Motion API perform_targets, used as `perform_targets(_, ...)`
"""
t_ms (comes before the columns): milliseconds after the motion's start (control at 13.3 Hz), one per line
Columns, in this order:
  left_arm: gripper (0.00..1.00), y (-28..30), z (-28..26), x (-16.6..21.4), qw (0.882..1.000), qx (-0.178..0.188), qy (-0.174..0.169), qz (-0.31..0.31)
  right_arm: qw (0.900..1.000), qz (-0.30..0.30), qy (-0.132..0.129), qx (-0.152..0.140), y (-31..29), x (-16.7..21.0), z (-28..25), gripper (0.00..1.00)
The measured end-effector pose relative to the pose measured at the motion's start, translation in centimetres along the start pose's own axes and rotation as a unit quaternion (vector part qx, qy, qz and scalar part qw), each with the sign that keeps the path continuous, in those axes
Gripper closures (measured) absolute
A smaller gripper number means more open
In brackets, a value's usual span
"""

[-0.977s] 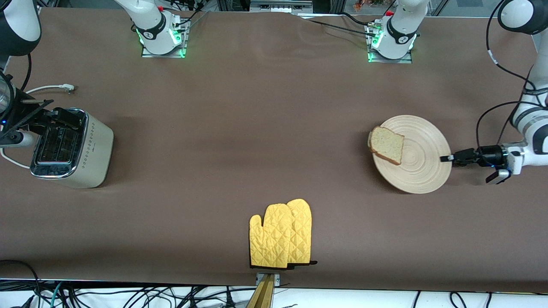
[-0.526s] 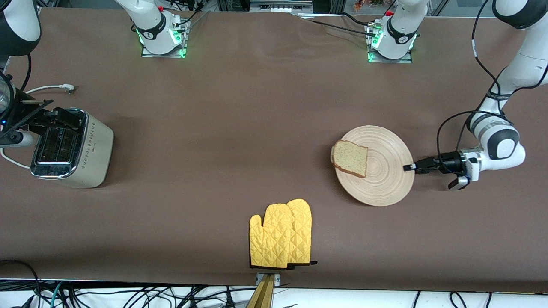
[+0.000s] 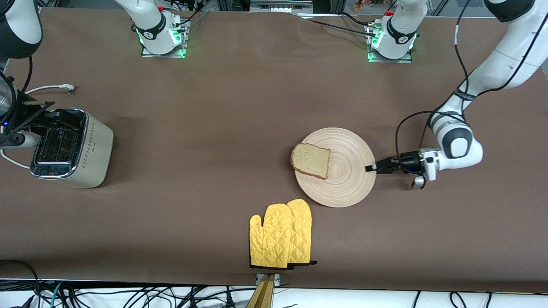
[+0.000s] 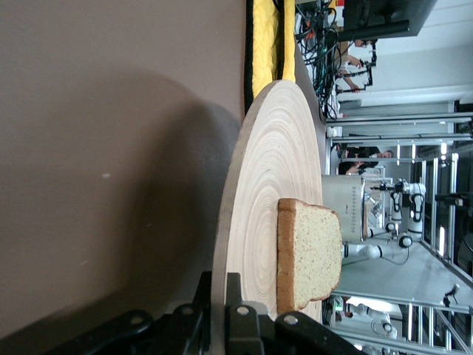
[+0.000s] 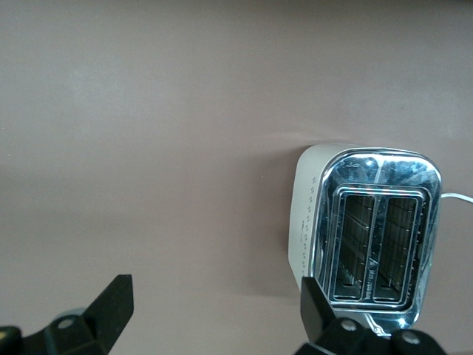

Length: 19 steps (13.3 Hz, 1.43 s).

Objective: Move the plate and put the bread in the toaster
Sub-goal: 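Slide the plate with the left gripper while the right gripper reaches out, then release the plate with the left gripper while the right gripper approaches the bread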

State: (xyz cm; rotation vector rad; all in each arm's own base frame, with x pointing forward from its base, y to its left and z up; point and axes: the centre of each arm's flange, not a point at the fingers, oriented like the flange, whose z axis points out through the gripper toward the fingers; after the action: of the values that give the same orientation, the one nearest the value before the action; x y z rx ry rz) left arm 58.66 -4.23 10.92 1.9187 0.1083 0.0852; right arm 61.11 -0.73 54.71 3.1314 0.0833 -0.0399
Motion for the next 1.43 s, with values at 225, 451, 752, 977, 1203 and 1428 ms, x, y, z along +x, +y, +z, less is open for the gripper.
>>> perform_targets(225, 0.91, 1.9, 6.0, -1.3, 1.0, 0.006, 0.008, -0.017, 1.0, -0.001, -0.013, 0.001, -0.1, 0.6, 1.6, 0.0)
perform_targets(451, 0.91, 3.2, 10.3, -3.5, 0.999, -0.005, 0.045, -0.018, 1.0, -0.001, -0.022, 0.001, -0.1, 1.0, 2.7, 0.0)
perform_targets(752, 0.91, 3.0, 12.3, -5.3, 0.999, 0.015, 0.052, -0.003, 0.999, -0.003, -0.031, 0.005, -0.5, 1.4, 3.9, 0.0)
perform_targets(977, 0.91, 3.0, 13.2, -6.1, 0.998, 0.032, 0.047, 0.01, 0.999, -0.007, -0.042, 0.032, -2.1, 1.9, 5.4, 0.0)
perform_targets(1203, 0.79, 3.2, 13.3, -6.1, 0.998, 0.035, 0.047, 0.015, 0.996, -0.009, -0.054, 0.066, -4.1, 2.6, 7.5, 0.0)
perform_targets(1428, 0.49, 3.4, 12.1, -5.3, 0.997, 0.039, 0.058, 0.019, 0.995, 0.016, -0.056, 0.079, -6.7, 3.7, 9.9, 0.0)
